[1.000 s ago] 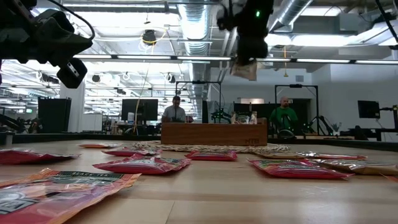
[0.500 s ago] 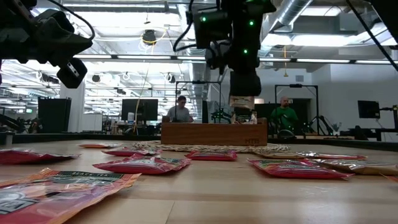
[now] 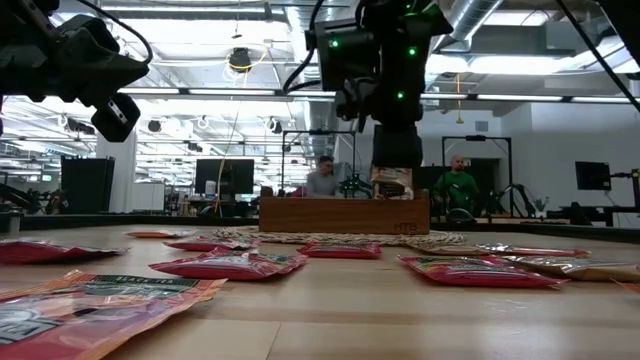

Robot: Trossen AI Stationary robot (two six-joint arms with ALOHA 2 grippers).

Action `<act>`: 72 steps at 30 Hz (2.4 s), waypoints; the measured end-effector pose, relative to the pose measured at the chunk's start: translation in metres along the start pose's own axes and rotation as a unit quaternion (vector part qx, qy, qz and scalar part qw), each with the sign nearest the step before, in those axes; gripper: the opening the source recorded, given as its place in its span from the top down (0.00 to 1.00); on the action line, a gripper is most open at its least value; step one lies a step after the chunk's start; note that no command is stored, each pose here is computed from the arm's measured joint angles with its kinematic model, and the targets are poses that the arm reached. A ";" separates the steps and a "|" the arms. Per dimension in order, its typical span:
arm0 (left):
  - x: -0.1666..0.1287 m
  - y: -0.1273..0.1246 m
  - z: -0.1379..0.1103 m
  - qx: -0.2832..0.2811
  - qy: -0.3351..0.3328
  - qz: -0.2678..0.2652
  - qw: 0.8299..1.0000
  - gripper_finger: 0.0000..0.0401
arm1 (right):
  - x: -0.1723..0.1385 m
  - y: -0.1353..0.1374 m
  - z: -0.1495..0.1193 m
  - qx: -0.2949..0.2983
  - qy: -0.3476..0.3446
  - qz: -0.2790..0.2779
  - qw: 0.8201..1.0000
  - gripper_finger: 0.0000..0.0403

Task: Pick & Place Tea
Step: Put the brown tea bag into the right slot of the wooden organizer

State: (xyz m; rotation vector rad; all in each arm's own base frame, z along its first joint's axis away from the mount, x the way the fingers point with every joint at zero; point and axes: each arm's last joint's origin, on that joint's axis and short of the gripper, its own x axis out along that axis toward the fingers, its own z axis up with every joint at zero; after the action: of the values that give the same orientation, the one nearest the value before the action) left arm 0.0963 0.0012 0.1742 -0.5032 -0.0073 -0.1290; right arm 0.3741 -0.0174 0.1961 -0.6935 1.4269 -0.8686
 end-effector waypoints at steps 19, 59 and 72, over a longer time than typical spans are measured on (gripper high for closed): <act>0.000 0.000 0.000 0.000 0.000 0.000 1.000 1.00 | 0.018 0.023 -0.008 -0.017 0.000 -0.014 1.000 1.00; 0.000 0.000 0.000 -0.002 0.000 0.000 1.000 1.00 | 0.038 0.018 -0.002 -0.044 0.002 0.009 0.999 1.00; 0.000 0.000 0.000 0.001 0.000 0.000 1.000 1.00 | 0.038 0.018 -0.001 -0.040 0.000 0.018 0.999 0.88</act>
State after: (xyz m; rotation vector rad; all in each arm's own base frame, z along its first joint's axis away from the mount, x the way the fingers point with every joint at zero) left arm 0.0963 0.0012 0.1742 -0.5021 -0.0075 -0.1287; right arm 0.3724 -0.0395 0.1603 -0.7253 1.4770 -0.7868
